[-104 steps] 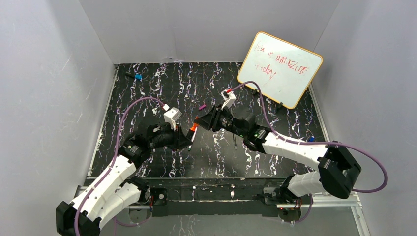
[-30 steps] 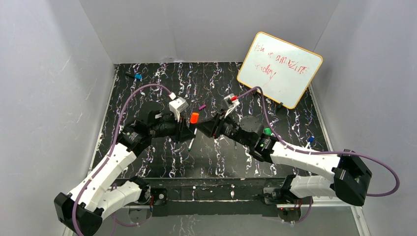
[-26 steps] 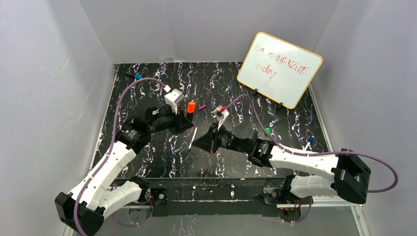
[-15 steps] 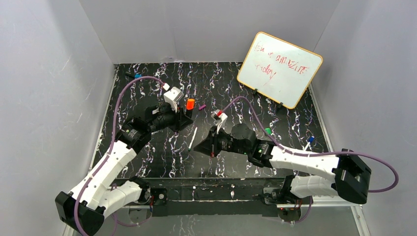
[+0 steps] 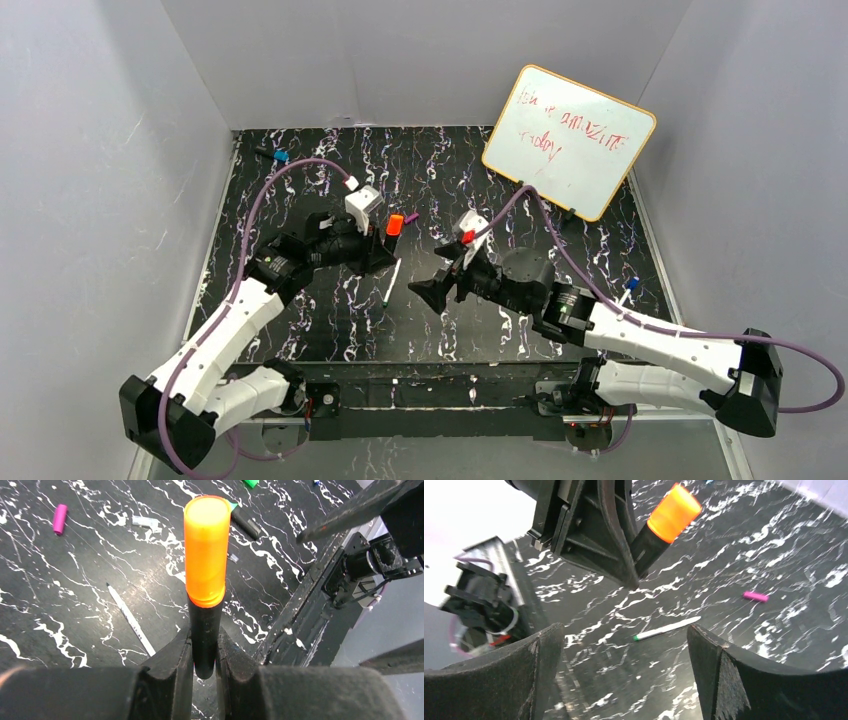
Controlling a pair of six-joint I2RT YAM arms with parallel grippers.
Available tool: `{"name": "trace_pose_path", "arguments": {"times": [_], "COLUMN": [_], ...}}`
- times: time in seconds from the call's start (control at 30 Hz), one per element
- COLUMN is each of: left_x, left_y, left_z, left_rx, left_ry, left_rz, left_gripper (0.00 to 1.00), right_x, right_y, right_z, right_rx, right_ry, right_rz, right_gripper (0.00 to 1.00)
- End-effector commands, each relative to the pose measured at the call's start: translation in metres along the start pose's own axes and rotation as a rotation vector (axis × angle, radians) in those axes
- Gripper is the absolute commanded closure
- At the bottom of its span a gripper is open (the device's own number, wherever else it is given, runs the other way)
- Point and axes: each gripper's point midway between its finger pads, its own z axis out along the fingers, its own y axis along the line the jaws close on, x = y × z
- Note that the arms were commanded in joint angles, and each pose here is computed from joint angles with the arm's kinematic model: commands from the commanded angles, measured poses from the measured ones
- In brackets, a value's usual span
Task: Insert the pens into the pen caps
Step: Press the pen cap onto the pen.
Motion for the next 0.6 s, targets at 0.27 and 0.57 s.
{"name": "trace_pose_path", "arguments": {"times": [0.27, 0.57], "left_x": [0.000, 0.004], "left_y": [-0.018, -0.019], "left_z": [-0.009, -0.006], "left_rx": [0.085, 0.099], "left_ry": [0.077, 0.097], "left_rz": [-0.003, -0.026], "left_gripper": [1.00, 1.00], "right_x": [-0.032, -0.042], "right_y": [-0.018, -0.001], "right_z": [-0.007, 0.000], "right_rx": [0.080, 0.156], "right_ry": [-0.208, -0.308], "right_rz": [-0.663, -0.962], "right_gripper": [0.01, 0.01]}}
